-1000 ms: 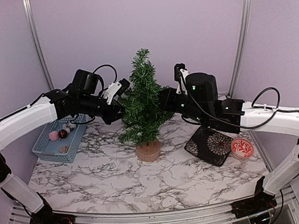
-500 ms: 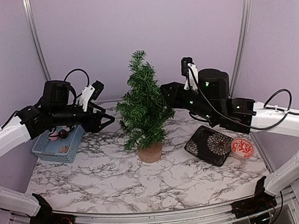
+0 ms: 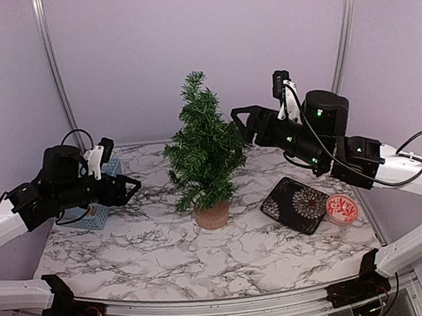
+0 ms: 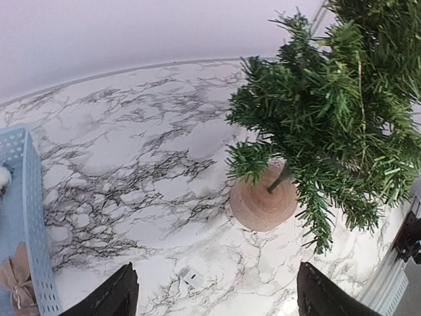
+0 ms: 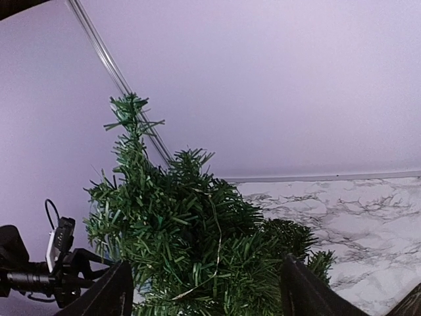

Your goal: Decorate the small christmas tree

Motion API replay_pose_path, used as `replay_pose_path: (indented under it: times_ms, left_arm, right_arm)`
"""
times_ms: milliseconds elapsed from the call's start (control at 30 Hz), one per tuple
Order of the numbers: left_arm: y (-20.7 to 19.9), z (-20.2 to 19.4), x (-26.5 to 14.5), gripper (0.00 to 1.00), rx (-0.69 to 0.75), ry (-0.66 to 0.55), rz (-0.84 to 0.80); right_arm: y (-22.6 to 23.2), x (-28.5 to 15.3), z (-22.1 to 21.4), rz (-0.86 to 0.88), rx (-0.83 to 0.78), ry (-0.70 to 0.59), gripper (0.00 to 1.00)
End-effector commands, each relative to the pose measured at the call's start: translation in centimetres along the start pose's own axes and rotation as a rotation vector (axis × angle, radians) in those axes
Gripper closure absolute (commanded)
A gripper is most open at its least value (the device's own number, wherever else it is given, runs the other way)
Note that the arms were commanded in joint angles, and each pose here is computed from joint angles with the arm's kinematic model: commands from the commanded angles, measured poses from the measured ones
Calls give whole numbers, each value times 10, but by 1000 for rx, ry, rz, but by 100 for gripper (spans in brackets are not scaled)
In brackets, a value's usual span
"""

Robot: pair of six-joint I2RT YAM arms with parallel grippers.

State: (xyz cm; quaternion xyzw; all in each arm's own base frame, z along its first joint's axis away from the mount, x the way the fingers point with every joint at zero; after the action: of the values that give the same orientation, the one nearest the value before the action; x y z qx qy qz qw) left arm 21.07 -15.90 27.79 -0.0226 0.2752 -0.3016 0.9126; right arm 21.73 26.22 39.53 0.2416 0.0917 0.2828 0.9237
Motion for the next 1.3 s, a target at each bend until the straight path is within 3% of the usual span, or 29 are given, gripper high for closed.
replay_pose_path:
  times_ms: [0, 233, 433, 667, 767, 967, 1100, 1267]
  left_arm:
    - [16, -17, -12, 15, -211, 7, 143]
    - [24, -56, -10, 24, -412, 183, 226]
    - [20, -81, -2, 30, -225, 221, 124]
    - [13, -102, 41, 39, -64, 367, 19]
    - [-4, -101, 50, 40, -1, 347, -132]
    - [-41, -112, 42, 39, 354, 289, -340]
    - [-45, -103, 41, 38, 395, 159, -363]
    - [-45, -103, 58, 40, 423, 125, -351]
  right_arm:
    - [1, -14, 8, 41, -34, 1, 20]
    - [-4, -28, 6, 35, -122, 52, 14]
    - [-6, -47, -3, 131, -179, 115, 14]
    - [-6, -57, -12, 200, -174, 162, 17]
    - [-7, -59, -21, 230, -181, 212, 20]
    - [-10, -65, -36, 278, -164, 259, 23]
    - [-14, -68, -42, 278, -163, 263, 25]
    - [-17, -67, -48, 278, -166, 268, 28]
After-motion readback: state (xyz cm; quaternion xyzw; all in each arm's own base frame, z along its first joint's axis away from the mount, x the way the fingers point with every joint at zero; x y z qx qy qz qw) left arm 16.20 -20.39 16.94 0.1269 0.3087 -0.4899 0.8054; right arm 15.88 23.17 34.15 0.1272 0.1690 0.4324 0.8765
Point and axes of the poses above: each gripper's point midway between its finger pads, its own x axis out along the fingers, its own y axis along the line the jaws close on, z = x × y, the point moved 8 cm from there along -x, back along the fingers, and after that the axes turned 3 degrees about x, right-handed, at the moved point
